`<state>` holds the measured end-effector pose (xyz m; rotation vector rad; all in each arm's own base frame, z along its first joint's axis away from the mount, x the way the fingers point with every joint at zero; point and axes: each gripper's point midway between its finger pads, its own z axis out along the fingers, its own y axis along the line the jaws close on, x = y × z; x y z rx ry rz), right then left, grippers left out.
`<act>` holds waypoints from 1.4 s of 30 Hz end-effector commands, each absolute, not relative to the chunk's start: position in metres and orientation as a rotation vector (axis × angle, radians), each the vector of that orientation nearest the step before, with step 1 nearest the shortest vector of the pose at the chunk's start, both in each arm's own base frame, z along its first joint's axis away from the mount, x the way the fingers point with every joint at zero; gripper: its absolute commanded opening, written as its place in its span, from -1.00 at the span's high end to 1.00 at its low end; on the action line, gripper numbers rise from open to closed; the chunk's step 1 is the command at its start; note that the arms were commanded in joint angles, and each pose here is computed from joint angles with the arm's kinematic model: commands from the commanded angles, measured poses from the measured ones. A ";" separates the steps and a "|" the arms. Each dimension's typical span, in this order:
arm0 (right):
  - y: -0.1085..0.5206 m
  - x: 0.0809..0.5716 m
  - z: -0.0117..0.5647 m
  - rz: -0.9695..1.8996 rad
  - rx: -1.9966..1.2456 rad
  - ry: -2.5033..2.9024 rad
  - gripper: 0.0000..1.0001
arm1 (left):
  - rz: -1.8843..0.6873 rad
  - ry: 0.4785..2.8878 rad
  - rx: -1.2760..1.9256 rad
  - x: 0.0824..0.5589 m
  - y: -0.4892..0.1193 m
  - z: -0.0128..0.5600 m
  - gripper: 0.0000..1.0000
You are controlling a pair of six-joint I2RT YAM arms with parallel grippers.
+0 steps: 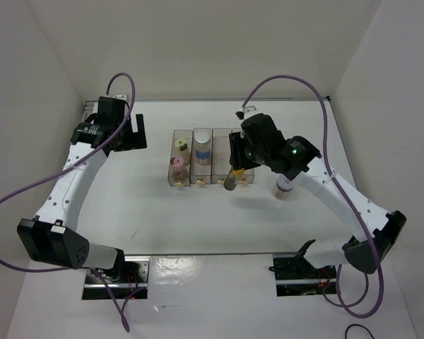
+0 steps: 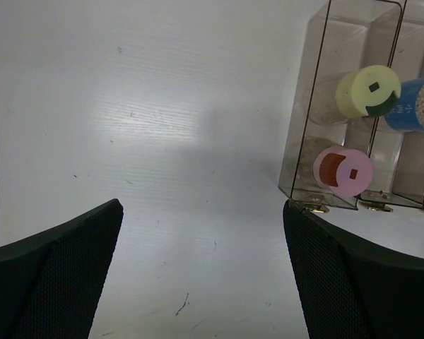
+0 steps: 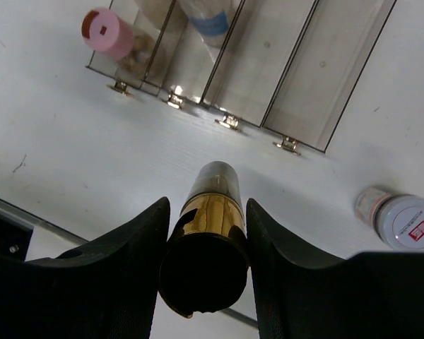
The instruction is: Organize the condiment bottles
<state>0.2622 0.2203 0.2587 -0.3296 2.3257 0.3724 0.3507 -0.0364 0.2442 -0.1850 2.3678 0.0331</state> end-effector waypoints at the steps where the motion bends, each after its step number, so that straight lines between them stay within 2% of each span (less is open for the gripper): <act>1: 0.224 0.281 0.279 0.308 -0.352 2.259 0.90 | -0.036 2.271 -0.226 0.352 -0.032 0.263 -1.00; 10: 0.236 0.356 0.296 0.095 -0.334 2.139 0.95 | -0.066 2.310 -0.297 0.346 -0.013 0.226 -1.00; 14: 0.236 0.388 0.314 0.102 -0.289 2.087 0.99 | -0.192 2.356 -0.323 0.342 -0.024 0.197 -1.00; 18: 0.233 0.406 0.316 0.104 -0.259 2.066 0.99 | -0.201 2.368 -0.349 0.341 -0.023 0.184 -1.00; 32: 0.258 0.429 0.277 0.195 -0.279 2.097 0.99 | -0.205 2.460 -0.395 0.342 -0.022 0.137 -1.00; 42: 0.261 0.427 0.231 0.183 -0.290 2.169 0.99 | -0.241 2.525 -0.406 0.345 -0.028 0.110 -1.00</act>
